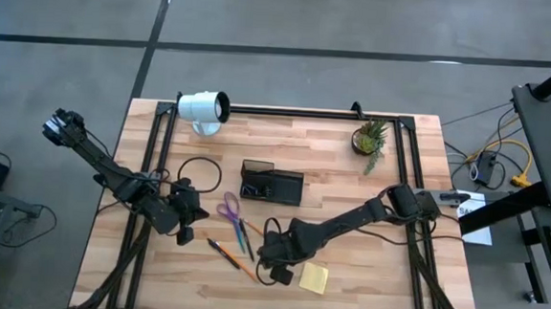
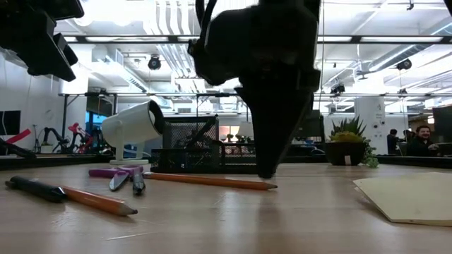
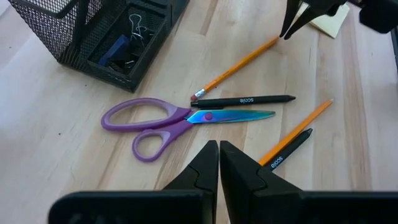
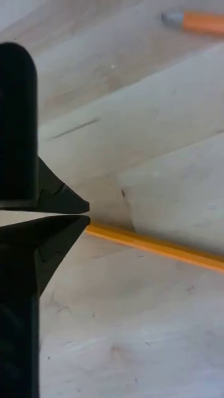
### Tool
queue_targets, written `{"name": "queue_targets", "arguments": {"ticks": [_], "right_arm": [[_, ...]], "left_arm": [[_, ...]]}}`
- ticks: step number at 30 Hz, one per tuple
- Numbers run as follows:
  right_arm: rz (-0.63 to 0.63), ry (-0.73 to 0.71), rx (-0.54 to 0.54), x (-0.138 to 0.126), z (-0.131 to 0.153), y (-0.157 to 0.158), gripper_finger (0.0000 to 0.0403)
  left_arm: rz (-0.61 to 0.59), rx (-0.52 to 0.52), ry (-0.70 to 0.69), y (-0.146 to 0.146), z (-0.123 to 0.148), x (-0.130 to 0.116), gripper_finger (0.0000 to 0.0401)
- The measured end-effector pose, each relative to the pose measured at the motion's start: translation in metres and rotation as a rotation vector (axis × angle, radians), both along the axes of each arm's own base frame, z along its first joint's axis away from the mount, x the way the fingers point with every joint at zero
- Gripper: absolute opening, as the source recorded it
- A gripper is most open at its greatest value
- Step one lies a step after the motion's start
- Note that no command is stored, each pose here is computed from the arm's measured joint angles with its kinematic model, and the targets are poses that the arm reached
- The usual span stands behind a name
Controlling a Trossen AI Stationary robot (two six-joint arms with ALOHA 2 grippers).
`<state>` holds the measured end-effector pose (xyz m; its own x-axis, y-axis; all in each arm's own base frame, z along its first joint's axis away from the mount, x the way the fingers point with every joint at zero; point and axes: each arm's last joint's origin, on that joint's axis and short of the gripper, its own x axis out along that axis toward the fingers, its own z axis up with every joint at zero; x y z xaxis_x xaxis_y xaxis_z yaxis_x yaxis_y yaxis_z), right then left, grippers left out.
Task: Pick and place office supplies into organizer
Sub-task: Put the top yellow pencil into the black desk organizer
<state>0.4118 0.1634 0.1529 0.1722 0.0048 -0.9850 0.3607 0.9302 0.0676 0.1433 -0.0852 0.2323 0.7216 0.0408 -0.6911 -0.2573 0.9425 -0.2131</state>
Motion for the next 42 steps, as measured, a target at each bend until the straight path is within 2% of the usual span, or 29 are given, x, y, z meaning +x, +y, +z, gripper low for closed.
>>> {"name": "queue_targets", "arguments": {"ticks": [20,30,35,38,42], "right_arm": [[-0.006,0.015,-0.013,-0.003,-0.01,-0.002,0.0008],[-0.01,0.011,-0.016,-0.003,-0.01,-0.002,0.0008],[-0.01,0.008,-0.015,-0.003,-0.01,-0.002,0.0008],[-0.01,0.006,-0.014,-0.003,-0.011,-0.002,0.0008],[-0.01,0.004,-0.013,-0.002,-0.011,-0.001,0.0008]], "left_arm": [[-0.047,0.007,-0.009,-0.002,0.001,0.001,0.0],[-0.099,0.018,-0.071,-0.003,0.007,0.007,0.0],[-0.152,0.073,-0.097,-0.003,0.009,0.01,0.0002],[-0.18,0.107,-0.124,-0.002,0.011,0.013,0.0021],[-0.192,0.161,-0.123,0.003,0.011,0.016,0.0068]]}}
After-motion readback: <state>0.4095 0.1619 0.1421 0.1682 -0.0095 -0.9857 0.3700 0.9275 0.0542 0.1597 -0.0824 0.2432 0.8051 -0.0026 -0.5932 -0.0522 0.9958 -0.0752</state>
